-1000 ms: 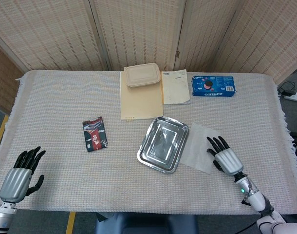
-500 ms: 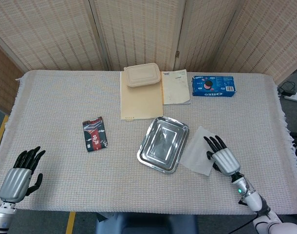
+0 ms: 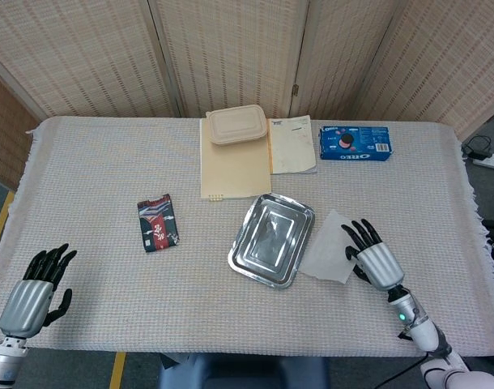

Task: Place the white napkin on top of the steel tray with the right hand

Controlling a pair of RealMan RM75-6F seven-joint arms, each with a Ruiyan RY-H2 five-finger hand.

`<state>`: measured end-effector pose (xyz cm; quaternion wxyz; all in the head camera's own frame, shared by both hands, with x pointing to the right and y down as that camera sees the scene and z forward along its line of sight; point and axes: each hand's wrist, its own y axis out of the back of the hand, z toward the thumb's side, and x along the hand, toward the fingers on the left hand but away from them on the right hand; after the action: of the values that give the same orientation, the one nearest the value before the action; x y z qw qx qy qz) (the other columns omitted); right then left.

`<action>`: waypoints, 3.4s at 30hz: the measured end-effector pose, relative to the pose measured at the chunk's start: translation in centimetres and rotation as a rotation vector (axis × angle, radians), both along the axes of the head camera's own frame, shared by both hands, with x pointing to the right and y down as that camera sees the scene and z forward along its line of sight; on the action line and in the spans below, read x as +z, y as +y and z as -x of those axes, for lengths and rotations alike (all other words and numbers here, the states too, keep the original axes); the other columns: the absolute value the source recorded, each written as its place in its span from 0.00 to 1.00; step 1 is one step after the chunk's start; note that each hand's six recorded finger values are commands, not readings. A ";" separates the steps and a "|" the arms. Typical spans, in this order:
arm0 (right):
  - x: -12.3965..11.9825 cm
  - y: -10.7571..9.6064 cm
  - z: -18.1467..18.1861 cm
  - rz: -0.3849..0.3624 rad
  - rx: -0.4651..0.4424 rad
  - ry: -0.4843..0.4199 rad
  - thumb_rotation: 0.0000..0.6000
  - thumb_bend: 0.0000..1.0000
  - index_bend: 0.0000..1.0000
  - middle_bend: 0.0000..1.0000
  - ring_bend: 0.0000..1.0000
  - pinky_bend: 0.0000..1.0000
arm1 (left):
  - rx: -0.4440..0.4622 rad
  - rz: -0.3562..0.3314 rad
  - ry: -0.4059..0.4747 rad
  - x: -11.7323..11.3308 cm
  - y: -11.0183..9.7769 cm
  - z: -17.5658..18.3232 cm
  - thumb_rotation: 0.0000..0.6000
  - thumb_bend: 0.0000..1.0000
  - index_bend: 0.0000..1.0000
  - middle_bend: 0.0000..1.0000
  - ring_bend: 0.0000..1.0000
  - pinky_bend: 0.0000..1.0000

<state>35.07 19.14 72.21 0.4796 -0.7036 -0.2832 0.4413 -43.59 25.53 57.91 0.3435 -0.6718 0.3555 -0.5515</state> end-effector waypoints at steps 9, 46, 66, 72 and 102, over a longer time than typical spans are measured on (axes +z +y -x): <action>-2.6 -2.9 -1.0 -0.086 0.169 -0.145 1.00 0.52 0.68 0.16 0.06 0.00 | 0.000 0.002 0.007 0.0 0.0 0.0 1.00 0.63 0.00 0.00 0.00 0.00; -2.8 -4.4 11.5 -0.260 -0.196 -0.203 1.00 0.55 0.69 0.21 0.10 0.00 | -0.013 0.007 0.034 -0.3 -0.3 0.3 1.00 0.63 0.00 0.00 0.00 0.00; 1.3 -1.3 10.2 -0.131 -0.312 -0.016 1.00 0.55 0.70 0.21 0.13 0.00 | -0.029 0.001 0.065 -0.7 -0.5 0.4 1.00 0.63 0.00 0.00 0.00 0.00; 1.8 -2.3 10.1 -0.179 -0.340 0.094 1.00 0.55 0.70 0.22 0.13 0.00 | -0.029 0.003 0.065 -0.6 -0.5 0.4 1.00 0.63 0.00 0.00 0.00 0.00; 3.8 -1.8 13.5 -0.113 -0.226 0.070 1.00 0.55 0.00 0.00 0.00 0.00 | -0.044 0.016 0.100 -1.1 -0.4 0.3 1.00 0.67 0.00 0.00 0.00 0.00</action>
<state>21.59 17.35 75.98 0.5749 -0.6869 -0.2096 0.3921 -43.88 25.17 56.85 0.3076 -0.6933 0.3825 -0.5277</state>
